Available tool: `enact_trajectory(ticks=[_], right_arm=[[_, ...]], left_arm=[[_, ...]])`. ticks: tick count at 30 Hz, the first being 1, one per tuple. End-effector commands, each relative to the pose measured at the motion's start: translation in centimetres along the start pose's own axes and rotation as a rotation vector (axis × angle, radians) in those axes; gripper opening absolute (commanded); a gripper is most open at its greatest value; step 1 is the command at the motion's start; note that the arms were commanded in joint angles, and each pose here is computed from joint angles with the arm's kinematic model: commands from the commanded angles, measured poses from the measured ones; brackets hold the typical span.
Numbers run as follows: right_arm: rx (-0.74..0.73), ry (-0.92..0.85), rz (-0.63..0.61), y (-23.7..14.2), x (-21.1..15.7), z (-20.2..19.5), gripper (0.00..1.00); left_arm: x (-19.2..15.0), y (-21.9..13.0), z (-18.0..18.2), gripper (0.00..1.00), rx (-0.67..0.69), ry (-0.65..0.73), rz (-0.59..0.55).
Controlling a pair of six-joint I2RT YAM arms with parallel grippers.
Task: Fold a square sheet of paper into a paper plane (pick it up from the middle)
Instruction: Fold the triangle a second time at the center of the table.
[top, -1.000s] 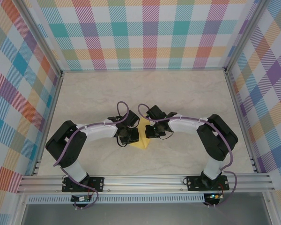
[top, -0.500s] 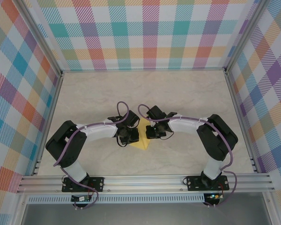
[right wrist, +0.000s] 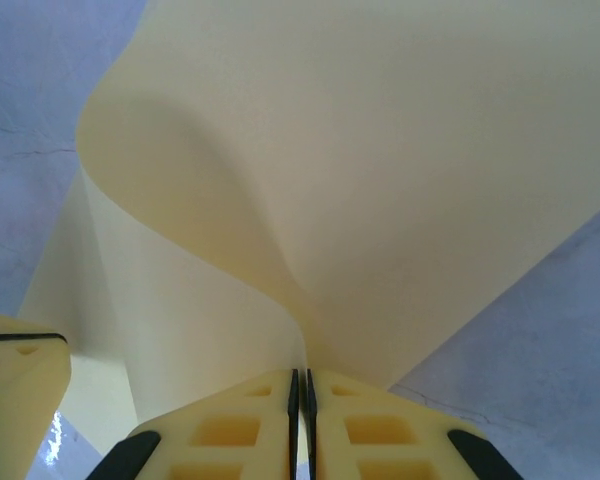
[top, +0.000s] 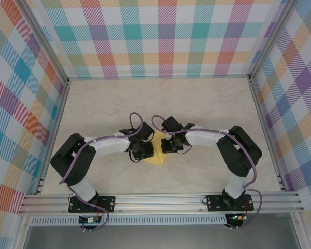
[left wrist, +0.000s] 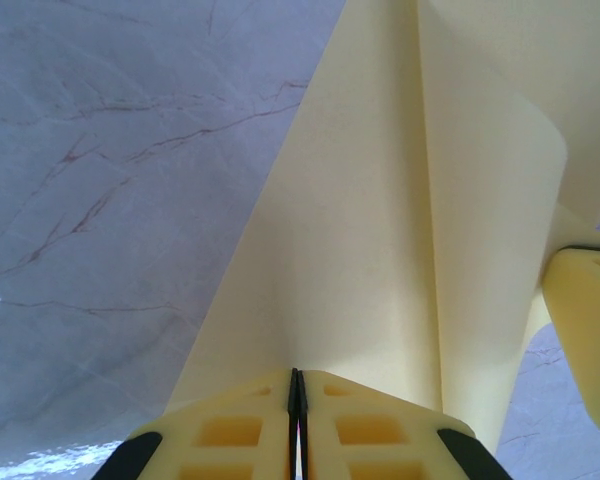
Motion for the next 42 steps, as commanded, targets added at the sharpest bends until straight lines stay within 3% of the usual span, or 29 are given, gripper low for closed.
enact_trajectory(ticks=[1,18,42], right_arm=[[-0.004,-0.006,0.008,0.3,0.4,0.1,0.13],[0.016,-0.004,0.004,0.3,0.4,0.4,0.13],[0.002,-0.024,-0.002,0.5,1.0,0.5,0.14]], left_arm=[[-0.5,0.2,0.0,0.11,0.002,0.015,0.010],[0.1,-1.1,0.1,0.11,0.001,0.010,-0.055],[-0.8,0.9,0.4,0.09,0.008,0.006,0.020]])
Point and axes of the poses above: each hand's point on the last joint's axis, 136 mm out from that joint toward the fingers, its own y axis out along the fingers, its own z axis along the line the jaws close on, x = y × z, the point moved 2 cm from there along -y, back along the fingers, and after that the axes turned 11 degrees about y, right-handed, at the moved point
